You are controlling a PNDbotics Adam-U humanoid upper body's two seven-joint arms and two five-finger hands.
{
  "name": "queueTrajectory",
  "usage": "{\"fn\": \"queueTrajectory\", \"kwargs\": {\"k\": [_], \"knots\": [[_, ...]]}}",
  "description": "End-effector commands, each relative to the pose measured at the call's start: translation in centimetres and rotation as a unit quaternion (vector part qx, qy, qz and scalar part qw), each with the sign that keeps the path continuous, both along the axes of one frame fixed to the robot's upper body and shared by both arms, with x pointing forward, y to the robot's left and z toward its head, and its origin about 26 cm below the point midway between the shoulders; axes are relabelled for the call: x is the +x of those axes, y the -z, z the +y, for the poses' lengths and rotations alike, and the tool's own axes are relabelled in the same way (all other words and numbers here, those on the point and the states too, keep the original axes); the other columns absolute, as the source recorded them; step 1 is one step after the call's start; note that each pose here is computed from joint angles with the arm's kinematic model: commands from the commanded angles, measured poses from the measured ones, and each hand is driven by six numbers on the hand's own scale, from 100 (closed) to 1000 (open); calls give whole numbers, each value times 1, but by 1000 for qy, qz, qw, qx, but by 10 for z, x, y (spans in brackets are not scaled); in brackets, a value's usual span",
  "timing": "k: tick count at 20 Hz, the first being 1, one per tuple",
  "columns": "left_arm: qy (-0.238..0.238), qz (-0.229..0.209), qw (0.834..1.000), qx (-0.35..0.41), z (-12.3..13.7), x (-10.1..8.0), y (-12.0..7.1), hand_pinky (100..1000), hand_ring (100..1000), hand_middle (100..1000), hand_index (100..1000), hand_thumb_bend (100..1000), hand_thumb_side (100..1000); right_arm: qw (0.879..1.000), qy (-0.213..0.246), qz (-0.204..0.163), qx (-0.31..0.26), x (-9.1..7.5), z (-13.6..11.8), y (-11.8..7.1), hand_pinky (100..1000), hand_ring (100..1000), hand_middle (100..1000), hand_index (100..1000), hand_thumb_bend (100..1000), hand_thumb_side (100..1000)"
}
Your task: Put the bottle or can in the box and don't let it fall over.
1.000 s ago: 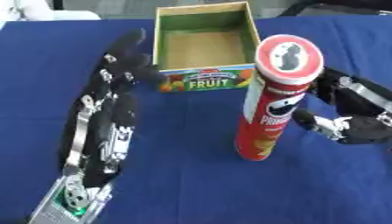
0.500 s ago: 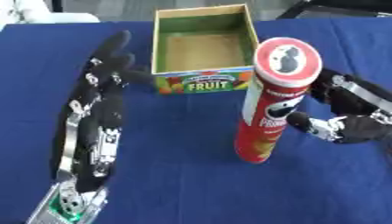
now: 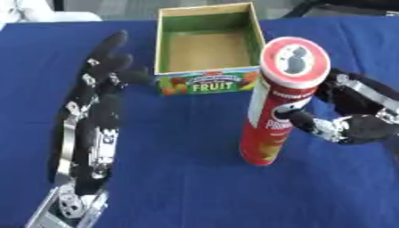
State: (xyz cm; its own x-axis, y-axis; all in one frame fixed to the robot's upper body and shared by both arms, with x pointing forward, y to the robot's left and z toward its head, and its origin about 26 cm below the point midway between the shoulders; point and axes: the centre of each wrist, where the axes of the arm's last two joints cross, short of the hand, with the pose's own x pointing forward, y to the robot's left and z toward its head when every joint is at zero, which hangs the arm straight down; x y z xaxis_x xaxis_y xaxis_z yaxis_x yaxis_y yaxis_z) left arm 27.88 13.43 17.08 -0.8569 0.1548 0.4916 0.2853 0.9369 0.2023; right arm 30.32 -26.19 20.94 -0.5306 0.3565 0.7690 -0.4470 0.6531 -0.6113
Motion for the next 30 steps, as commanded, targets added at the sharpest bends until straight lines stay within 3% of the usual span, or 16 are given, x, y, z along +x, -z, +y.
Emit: {"fn": "queueTrajectory", "kwargs": {"k": [1, 30], "knots": [[-6, -10, 1000, -2, 5, -1, -5, 811, 638, 904, 810, 100, 672, 1000, -14, -14, -3, -2, 3, -9, 1000, 1000, 1000, 1000, 421, 405], [-34, -7, 999, -25, 11, 1, -6, 804, 626, 892, 787, 100, 672, 999, -33, -8, 2, 1, 9, -21, 1000, 1000, 1000, 1000, 384, 430]]}}
